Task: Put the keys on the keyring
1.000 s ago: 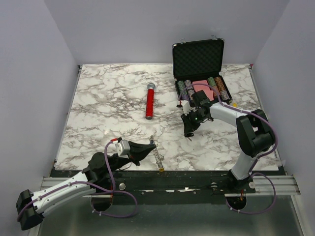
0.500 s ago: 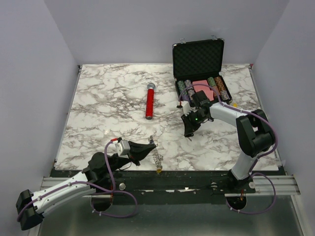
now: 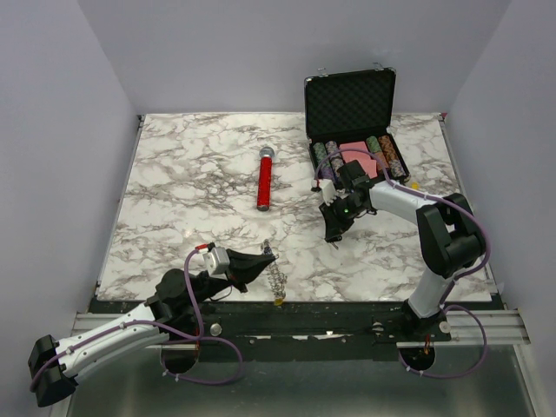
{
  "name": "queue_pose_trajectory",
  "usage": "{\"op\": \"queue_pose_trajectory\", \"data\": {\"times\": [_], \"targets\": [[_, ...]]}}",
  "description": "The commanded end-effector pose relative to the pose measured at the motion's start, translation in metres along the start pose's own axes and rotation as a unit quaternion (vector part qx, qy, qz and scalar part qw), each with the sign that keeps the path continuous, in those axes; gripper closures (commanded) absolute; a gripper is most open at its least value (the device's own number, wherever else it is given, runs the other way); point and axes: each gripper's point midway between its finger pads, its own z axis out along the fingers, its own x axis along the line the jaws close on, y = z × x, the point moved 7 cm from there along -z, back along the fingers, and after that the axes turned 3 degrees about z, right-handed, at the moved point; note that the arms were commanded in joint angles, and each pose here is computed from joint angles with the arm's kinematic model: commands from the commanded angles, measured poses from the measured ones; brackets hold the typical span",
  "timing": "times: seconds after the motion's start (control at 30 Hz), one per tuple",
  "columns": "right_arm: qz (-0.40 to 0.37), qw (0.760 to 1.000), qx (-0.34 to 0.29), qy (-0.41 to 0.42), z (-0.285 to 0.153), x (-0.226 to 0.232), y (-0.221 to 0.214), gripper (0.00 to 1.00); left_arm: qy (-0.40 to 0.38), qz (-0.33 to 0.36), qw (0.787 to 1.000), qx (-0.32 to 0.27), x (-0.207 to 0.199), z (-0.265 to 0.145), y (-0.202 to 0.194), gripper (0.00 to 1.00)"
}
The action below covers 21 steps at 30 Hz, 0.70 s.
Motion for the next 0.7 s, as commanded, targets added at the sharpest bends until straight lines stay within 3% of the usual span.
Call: {"op": "queue_pose_trajectory", "data": {"times": [0.0,0.67], "targets": [[-0.009,1.000,-0.002,0.004,-0.0002,0.0024,0.0072,0.78,0.010,0.005,1.000,-0.007,0.0033,-0.0019,-0.0051,1.00],[-0.011,1.000,0.007,-0.002,0.0049,0.0023,0.0078,0.77,0.012,0.005,1.000,-0.006,0.0038,-0.0022,-0.0064,1.00]]}}
